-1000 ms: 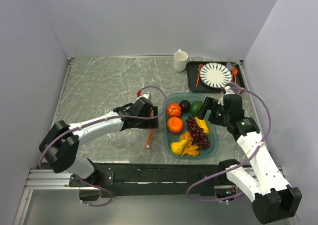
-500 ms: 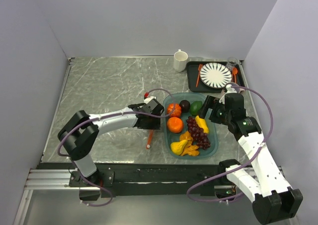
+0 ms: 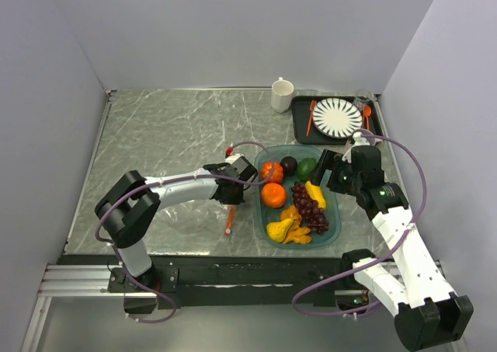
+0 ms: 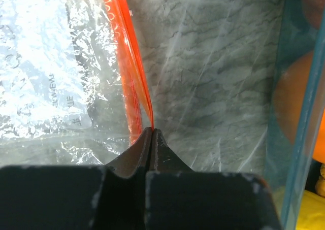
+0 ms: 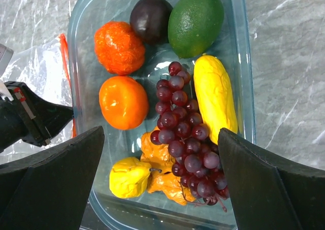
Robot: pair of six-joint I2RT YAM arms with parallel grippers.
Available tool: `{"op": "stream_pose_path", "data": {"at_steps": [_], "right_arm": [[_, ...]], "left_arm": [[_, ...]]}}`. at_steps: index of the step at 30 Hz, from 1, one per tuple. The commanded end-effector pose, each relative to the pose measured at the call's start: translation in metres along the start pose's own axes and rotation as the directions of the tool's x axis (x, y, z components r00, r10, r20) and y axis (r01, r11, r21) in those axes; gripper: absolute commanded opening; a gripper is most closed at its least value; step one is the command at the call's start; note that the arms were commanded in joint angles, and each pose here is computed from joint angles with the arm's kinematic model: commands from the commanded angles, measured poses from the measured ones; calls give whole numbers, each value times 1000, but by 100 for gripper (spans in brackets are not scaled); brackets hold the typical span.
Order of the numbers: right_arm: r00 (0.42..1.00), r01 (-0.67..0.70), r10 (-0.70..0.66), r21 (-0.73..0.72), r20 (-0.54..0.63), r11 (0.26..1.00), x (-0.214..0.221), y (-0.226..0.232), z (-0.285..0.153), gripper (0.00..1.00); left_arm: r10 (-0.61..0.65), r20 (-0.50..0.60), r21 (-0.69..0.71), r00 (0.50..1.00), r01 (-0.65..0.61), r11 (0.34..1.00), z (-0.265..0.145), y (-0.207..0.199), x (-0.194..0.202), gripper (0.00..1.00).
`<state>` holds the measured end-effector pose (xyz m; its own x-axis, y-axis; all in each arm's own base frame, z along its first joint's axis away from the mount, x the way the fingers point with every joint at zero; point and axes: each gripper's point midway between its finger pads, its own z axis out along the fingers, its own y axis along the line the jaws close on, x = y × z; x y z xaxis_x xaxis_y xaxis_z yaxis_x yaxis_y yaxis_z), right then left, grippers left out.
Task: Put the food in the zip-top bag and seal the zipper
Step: Pick up the zipper food storage bag at the center of the board, then unzip the zipper food storage bag at the center of the board.
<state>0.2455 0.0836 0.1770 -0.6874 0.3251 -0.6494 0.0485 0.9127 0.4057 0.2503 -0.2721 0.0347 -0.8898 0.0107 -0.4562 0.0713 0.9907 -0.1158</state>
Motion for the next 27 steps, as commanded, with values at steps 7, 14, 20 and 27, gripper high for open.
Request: {"op": "stream_pose_path", "data": {"at_steps": [7, 14, 20, 27], "right_arm": [[999, -20, 24, -139, 27, 990, -11, 30, -8, 100], [994, -98, 71, -440, -79, 893, 6, 84, -12, 100], [989, -99, 25, -541, -143, 835, 26, 142, -3, 97], [975, -117, -23, -595, -222, 795, 48, 199, 17, 83]], "left_arm": [[-40, 128, 78, 991, 30, 996, -60, 1, -29, 1], [-101, 210, 135, 972, 74, 988, -110, 11, -45, 1], [-148, 257, 176, 955, 104, 979, -140, 20, -51, 1], [-183, 282, 206, 942, 127, 970, -155, 28, -50, 1]]}}
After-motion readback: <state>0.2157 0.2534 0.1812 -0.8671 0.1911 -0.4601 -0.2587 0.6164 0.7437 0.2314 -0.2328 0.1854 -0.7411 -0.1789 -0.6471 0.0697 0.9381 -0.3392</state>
